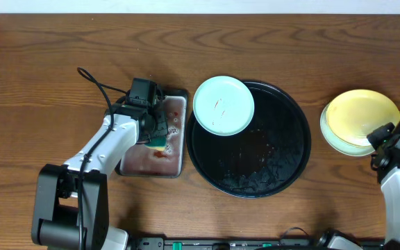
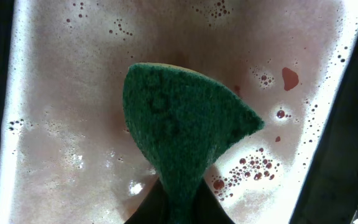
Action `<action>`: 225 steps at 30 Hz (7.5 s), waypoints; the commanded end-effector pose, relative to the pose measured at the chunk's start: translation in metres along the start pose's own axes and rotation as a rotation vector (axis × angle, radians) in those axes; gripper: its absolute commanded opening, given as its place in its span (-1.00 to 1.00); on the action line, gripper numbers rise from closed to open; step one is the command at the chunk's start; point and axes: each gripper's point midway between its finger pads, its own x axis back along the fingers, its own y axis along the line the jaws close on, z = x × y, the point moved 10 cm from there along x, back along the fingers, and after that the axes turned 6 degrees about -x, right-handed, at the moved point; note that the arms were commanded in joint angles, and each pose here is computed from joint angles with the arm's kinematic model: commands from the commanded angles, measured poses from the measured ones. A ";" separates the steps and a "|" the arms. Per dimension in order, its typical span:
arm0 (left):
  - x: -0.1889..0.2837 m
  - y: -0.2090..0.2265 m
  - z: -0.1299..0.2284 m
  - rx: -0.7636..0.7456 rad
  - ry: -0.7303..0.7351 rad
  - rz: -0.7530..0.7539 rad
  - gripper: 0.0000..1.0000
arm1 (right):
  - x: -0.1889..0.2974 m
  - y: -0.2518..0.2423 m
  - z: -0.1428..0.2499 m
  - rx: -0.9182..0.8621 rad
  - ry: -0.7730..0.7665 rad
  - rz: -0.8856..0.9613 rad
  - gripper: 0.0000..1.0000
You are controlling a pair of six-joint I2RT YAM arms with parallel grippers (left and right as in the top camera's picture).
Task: Clean dirty plates on tray and stack at the side
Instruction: 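Lift the yellow plate with the right gripper and stack it on the green plate, then move the right gripper to the pale green plate and grasp its rim, then slide the pale green plate to the tray center with the right gripper, then scrub the pale green plate with the sponge in the left gripper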
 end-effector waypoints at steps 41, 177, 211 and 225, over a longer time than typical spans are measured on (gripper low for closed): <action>-0.004 0.002 0.004 -0.006 0.023 -0.004 -0.85 | 0.071 0.139 0.107 0.870 0.270 -0.803 0.45; -0.022 -0.228 0.085 -0.337 -0.172 0.488 -0.85 | 0.012 0.106 0.212 0.993 0.614 -0.279 -0.97; -0.024 -0.230 0.056 -0.197 -0.230 0.578 -0.85 | 0.013 0.107 0.213 0.991 0.628 -0.291 -0.98; -0.071 -0.196 0.069 -0.265 -0.134 0.248 -0.85 | 0.013 0.107 0.213 0.991 0.628 -0.291 -0.98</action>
